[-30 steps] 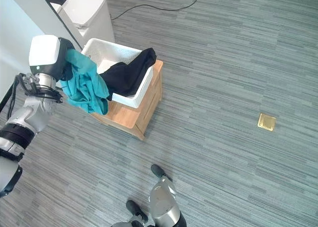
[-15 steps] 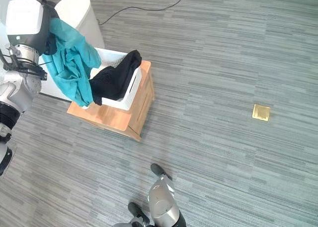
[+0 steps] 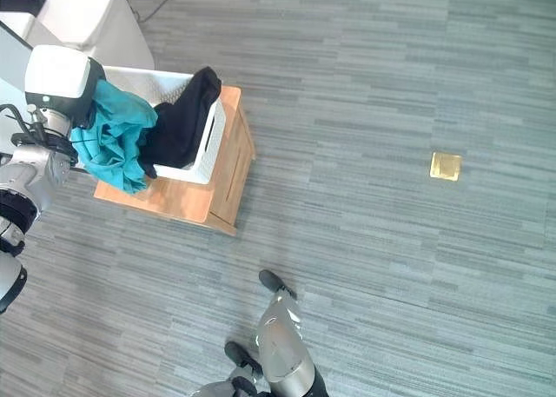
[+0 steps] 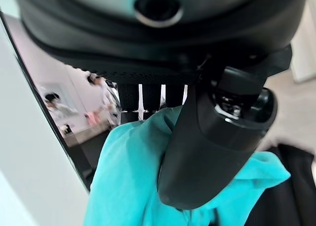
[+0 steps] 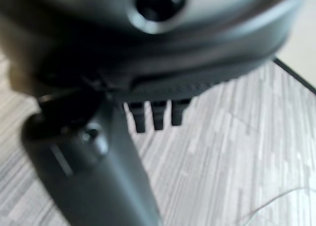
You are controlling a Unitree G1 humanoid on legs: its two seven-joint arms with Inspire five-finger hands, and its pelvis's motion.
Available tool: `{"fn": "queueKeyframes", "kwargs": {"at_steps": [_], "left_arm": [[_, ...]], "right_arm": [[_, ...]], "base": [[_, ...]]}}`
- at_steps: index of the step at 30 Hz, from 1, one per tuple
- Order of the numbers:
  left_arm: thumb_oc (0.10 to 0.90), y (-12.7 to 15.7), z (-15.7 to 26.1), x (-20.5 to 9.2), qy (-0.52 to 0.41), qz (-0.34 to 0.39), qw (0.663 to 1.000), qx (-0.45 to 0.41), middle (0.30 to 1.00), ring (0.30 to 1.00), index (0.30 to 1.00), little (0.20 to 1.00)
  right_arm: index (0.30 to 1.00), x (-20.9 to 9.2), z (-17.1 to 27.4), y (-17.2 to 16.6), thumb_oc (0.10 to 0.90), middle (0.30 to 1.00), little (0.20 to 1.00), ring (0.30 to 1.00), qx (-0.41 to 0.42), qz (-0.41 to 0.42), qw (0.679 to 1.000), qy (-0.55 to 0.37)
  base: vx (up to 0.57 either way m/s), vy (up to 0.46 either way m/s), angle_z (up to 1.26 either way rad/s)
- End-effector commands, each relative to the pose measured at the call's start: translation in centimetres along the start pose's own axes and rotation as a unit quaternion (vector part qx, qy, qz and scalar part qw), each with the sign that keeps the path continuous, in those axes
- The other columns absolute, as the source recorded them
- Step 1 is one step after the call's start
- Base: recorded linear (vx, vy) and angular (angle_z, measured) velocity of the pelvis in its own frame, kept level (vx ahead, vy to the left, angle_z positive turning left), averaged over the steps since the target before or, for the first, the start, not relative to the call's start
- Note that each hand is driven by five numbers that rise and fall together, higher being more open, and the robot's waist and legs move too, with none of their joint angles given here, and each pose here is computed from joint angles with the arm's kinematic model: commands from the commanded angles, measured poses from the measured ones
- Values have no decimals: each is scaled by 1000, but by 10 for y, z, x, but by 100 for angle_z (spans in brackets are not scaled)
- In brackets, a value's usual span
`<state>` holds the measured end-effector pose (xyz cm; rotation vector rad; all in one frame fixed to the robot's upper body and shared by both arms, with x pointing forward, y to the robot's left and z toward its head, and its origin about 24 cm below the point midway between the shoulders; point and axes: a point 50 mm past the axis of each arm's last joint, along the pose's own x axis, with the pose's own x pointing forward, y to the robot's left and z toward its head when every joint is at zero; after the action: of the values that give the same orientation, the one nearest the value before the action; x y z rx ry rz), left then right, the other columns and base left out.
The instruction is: Pick up bed clothes into laundry basket.
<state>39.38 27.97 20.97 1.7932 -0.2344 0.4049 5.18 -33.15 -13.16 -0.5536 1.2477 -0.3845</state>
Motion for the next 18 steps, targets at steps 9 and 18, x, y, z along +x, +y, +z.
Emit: {"fn": "queueKeyframes", "kwargs": {"at_steps": [9,18], "left_arm": [[400,22,-33,8,100,40,994,-10,300,300,300,300],[400,121,7,47,38,208,974,-78,300,300,300,300]], "right_arm": [[900,-5,-36,-19,800,900,900,900,-66,-38,996,46],[900,0,-11,-8,800,900,900,900,-58,-18,998,22]], "base": [[43,-26,-7],[189,-105,-23]]}}
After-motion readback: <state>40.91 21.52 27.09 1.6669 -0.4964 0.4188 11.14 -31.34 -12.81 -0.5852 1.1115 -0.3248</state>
